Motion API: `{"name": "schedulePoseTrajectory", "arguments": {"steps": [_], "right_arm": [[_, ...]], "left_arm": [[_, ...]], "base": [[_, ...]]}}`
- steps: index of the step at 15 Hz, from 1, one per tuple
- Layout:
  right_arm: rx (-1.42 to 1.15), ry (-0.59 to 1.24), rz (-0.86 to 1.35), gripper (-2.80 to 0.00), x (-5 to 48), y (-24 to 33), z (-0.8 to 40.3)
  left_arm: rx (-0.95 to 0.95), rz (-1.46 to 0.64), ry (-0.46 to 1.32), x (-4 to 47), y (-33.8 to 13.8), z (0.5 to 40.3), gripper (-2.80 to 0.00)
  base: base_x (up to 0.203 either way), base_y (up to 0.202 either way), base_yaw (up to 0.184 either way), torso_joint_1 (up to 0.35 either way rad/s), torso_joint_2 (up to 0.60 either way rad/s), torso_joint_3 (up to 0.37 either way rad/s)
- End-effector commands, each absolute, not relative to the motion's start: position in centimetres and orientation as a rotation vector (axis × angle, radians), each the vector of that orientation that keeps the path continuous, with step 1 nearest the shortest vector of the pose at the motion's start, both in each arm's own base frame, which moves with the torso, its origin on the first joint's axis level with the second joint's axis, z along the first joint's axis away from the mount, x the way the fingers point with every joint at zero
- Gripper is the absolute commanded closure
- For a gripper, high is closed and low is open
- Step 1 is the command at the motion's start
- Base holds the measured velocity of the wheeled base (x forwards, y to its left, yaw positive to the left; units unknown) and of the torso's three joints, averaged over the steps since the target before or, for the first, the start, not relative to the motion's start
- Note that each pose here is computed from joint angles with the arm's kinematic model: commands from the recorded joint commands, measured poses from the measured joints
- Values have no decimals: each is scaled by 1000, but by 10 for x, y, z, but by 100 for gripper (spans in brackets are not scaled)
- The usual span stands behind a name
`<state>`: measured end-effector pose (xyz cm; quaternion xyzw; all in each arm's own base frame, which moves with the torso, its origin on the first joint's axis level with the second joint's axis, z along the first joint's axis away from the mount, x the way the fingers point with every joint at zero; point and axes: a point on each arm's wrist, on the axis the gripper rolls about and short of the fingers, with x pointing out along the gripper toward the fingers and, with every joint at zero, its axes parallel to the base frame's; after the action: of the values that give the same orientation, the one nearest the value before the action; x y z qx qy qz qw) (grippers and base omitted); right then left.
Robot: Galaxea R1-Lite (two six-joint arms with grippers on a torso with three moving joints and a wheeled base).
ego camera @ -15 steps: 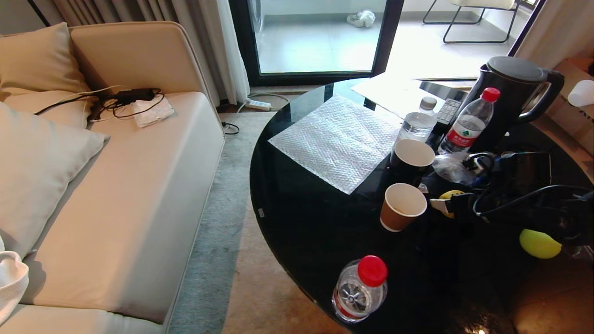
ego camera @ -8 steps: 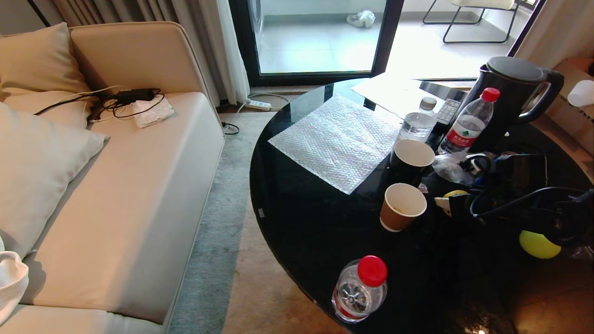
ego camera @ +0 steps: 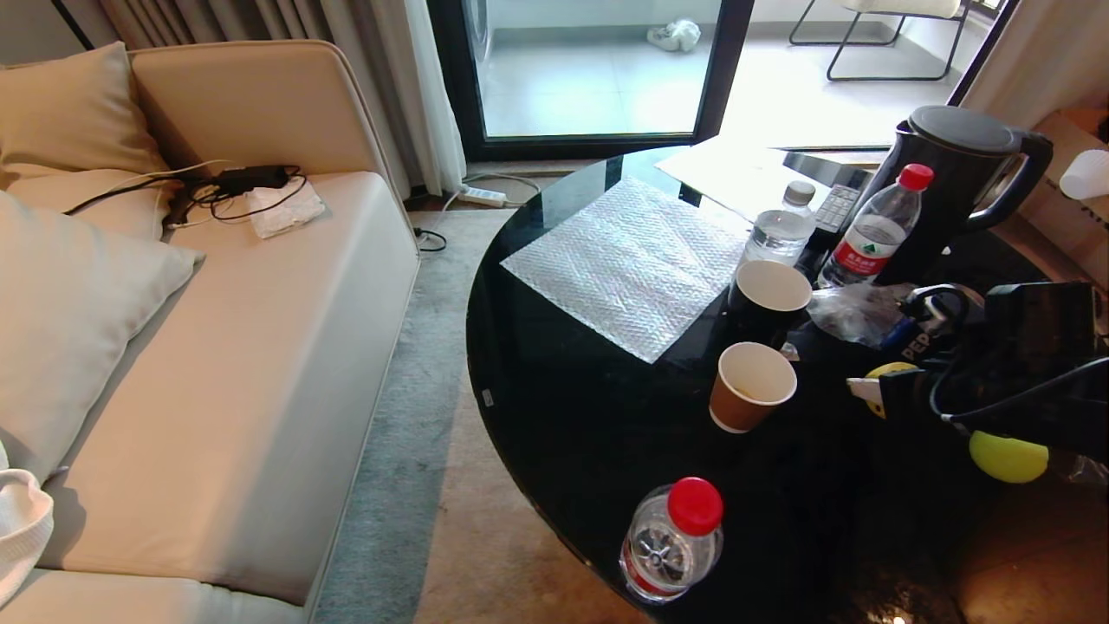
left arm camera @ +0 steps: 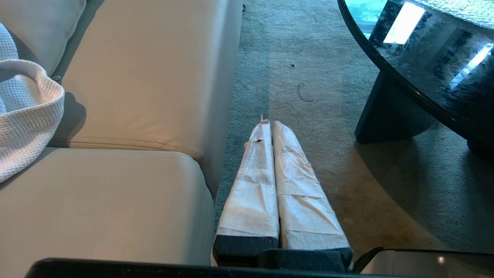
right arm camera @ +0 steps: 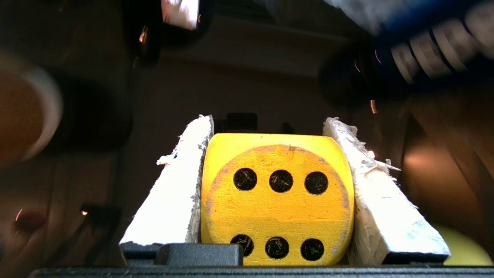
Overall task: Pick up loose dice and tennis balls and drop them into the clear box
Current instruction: Put the toys in the box
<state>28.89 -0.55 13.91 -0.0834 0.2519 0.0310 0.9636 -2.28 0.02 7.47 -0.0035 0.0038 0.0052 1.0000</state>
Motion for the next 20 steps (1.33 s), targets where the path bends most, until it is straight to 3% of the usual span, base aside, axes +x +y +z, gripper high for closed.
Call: {"name": "schedulePoseTrajectory", "arguments": {"steps": [1, 4, 9, 11, 17, 20], "right_arm": [[-175, 411, 50, 0, 238, -5, 175], [-181, 354, 26, 0, 156, -3, 180], [-186, 286, -40, 0, 44, -2, 136], [-184, 321, -55, 0, 24, -2, 113], [-146, 81, 15, 0, -24, 1, 82], [-27, 116, 5, 0, -29, 0, 76]], "left_arm": [[-8, 11, 8, -23, 0, 75, 0], [-8, 11, 8, -23, 0, 75, 0], [-8, 11, 9, -23, 0, 74, 0], [-8, 11, 9, -23, 0, 74, 0], [-8, 11, 8, -23, 0, 75, 0], [-8, 11, 8, -23, 0, 75, 0]], "base": [[0, 0, 0, 0, 0, 0], [0, 0, 0, 0, 0, 0], [0, 0, 0, 0, 0, 0], [0, 0, 0, 0, 0, 0], [0, 0, 0, 0, 0, 0], [0, 0, 0, 0, 0, 0]]}}
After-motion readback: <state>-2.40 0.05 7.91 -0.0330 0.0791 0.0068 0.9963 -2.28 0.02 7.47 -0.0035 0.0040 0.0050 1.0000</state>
